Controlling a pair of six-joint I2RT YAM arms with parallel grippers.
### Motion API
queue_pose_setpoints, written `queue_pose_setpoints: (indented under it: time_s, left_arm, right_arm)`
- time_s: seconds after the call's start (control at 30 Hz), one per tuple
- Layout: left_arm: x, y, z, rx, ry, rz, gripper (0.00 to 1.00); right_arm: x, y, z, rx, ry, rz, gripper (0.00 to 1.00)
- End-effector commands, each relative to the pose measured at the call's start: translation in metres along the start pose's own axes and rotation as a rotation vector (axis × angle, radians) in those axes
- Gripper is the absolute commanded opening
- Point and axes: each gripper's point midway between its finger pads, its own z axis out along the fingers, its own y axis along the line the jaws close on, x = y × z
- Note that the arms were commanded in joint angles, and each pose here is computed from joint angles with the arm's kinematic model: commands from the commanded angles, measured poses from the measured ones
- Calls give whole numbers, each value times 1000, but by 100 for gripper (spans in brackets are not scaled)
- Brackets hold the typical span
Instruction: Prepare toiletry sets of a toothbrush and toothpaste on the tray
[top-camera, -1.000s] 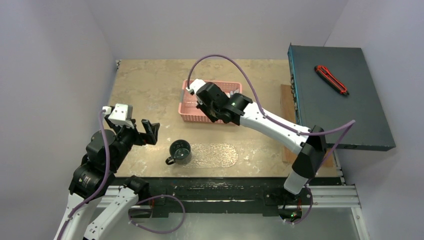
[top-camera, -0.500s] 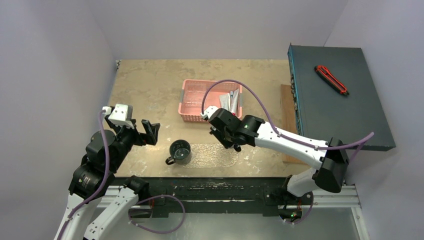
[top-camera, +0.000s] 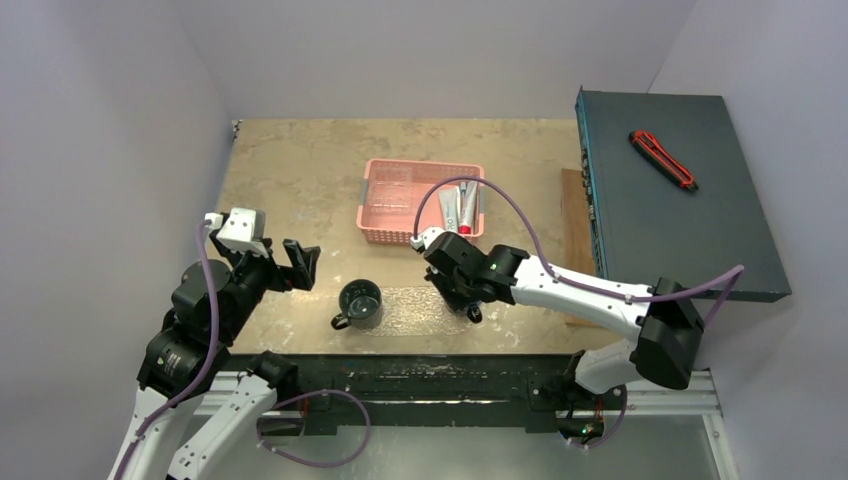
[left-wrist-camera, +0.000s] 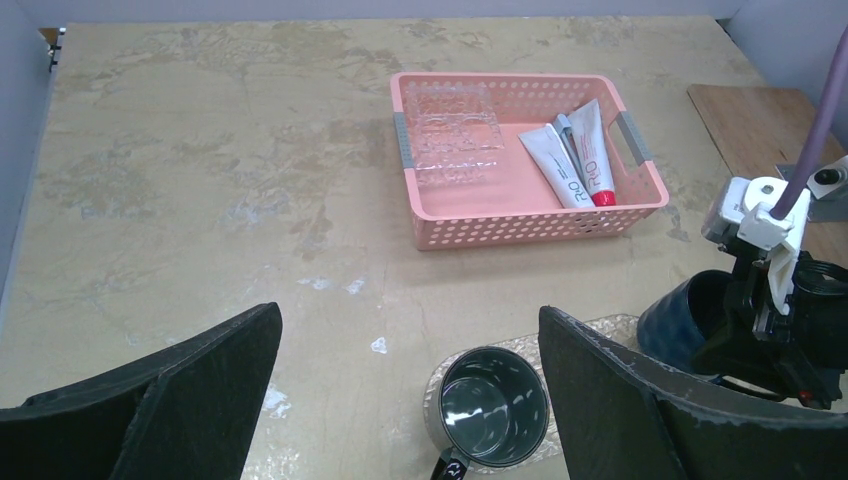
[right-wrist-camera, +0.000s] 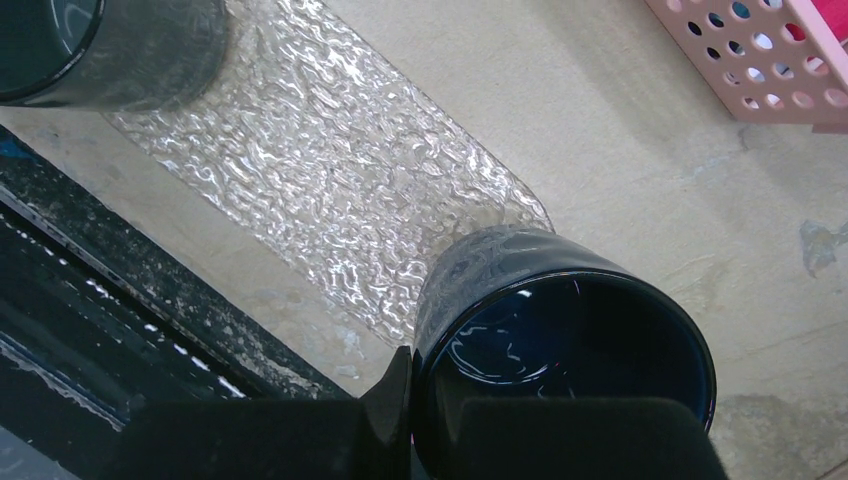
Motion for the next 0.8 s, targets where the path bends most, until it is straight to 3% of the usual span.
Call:
queue_pose_setpoints:
  time_s: [0.0,0.77]
  left_arm:
    - [-16,-3,-4,13,-51,-18,100]
    - [-15,-3,-2,11,-44,-17,100]
  right_arm:
    - [-25,12,1,-43,-104,37,0]
    - [2,18,30,-34,-5,12,0]
